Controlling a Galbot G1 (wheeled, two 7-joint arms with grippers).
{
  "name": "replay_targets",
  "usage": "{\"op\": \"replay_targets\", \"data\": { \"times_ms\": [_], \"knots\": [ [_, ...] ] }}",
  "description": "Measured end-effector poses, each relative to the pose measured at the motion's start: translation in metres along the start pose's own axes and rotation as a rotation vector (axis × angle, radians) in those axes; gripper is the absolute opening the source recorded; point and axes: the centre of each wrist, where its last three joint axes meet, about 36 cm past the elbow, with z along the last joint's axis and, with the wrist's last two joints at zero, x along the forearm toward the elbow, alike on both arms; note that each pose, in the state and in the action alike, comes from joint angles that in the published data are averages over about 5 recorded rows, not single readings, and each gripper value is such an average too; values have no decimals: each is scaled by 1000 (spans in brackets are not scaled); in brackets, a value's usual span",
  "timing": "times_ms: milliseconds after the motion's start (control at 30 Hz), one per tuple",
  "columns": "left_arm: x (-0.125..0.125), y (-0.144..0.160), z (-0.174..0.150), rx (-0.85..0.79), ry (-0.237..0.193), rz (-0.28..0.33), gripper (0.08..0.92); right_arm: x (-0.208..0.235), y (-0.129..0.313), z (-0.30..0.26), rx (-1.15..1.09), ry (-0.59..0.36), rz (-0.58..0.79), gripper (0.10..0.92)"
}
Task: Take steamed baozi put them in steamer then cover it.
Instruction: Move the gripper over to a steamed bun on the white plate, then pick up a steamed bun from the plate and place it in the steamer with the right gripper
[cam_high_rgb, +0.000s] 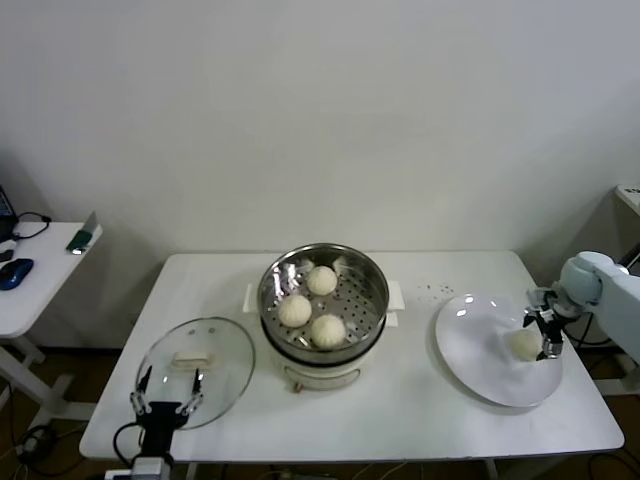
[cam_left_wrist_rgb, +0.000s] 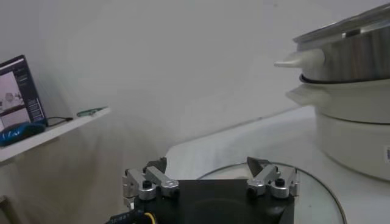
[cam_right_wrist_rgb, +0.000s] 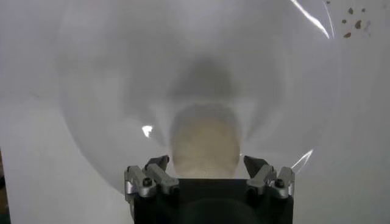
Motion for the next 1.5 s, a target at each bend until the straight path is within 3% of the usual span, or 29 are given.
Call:
{"op": "replay_targets", "data": {
  "times_ms": [233,633,933,1167,1500],
  "knots": [
    [0,0,-2,-3,-4,-1,823,-5,-3,-2,1,6,-4,807],
    [0,1,-3,-3,-6,-2,823,-8,-4,-2,2,0,-7,678],
    [1,1,-5,-2,-9,-2,823,7,-12,-4,-18,-30,12,661],
    [4,0,-8,0,-16,8,823,57,-42,-32,-27,-107,72,665],
    [5,-2,-15,-5,-38,37,823,181,-90,-119,11,-259,168,670]
  ]
}}
